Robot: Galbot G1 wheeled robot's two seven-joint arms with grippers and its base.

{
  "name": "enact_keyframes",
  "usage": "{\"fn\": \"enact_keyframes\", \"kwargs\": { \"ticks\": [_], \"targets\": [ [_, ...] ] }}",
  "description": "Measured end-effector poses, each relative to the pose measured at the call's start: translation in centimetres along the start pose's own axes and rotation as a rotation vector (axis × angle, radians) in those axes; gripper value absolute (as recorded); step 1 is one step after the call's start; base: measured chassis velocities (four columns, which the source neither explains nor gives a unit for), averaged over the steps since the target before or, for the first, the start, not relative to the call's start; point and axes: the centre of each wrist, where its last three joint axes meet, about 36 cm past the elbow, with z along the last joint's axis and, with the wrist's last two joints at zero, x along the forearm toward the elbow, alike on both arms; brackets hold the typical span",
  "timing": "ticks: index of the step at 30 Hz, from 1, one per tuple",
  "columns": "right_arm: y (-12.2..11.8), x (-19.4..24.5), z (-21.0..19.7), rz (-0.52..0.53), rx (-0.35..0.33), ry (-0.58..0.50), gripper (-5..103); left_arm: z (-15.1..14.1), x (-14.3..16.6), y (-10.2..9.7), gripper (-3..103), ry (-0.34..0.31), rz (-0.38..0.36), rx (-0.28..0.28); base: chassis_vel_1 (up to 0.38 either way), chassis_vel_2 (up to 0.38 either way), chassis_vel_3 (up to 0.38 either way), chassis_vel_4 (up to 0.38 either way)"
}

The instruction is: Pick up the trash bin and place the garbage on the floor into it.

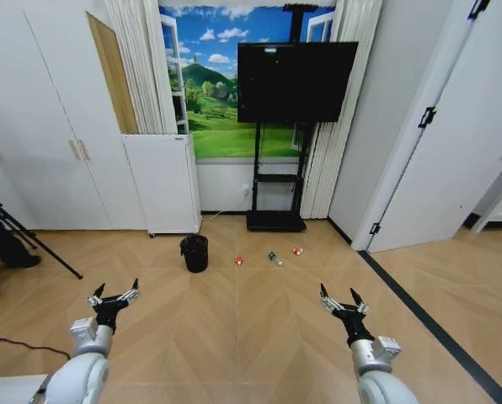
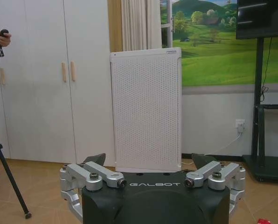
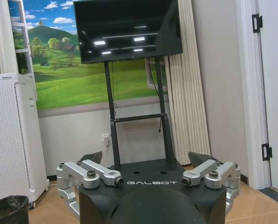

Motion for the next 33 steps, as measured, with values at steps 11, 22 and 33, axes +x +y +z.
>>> {"fn": "enact_keyframes", "kwargs": {
  "ticks": [11, 22, 33],
  "targets": [
    [-0.2, -0.7, 0.9, -0.015, 0.007, -0.008, 100, 0.5, 0.1, -0.1, 100, 0.007, 0.001, -0.003, 0.0, 0.0, 0.0, 0.0],
    [-0.3, -1.1, 1.3, -0.015, 0.01, 0.002, 100, 0.6, 0.2, 0.1, 100, 0.01, -0.009, 0.0, -0.039, 0.038, 0.034, -0.045],
    [-0.6, -1.1, 1.2, -0.006, 0.01, 0.003, 100, 1.0, 0.0, 0.0, 100, 0.013, -0.008, 0.001, -0.205, 0.194, 0.214, -0.2]
  ]
}}
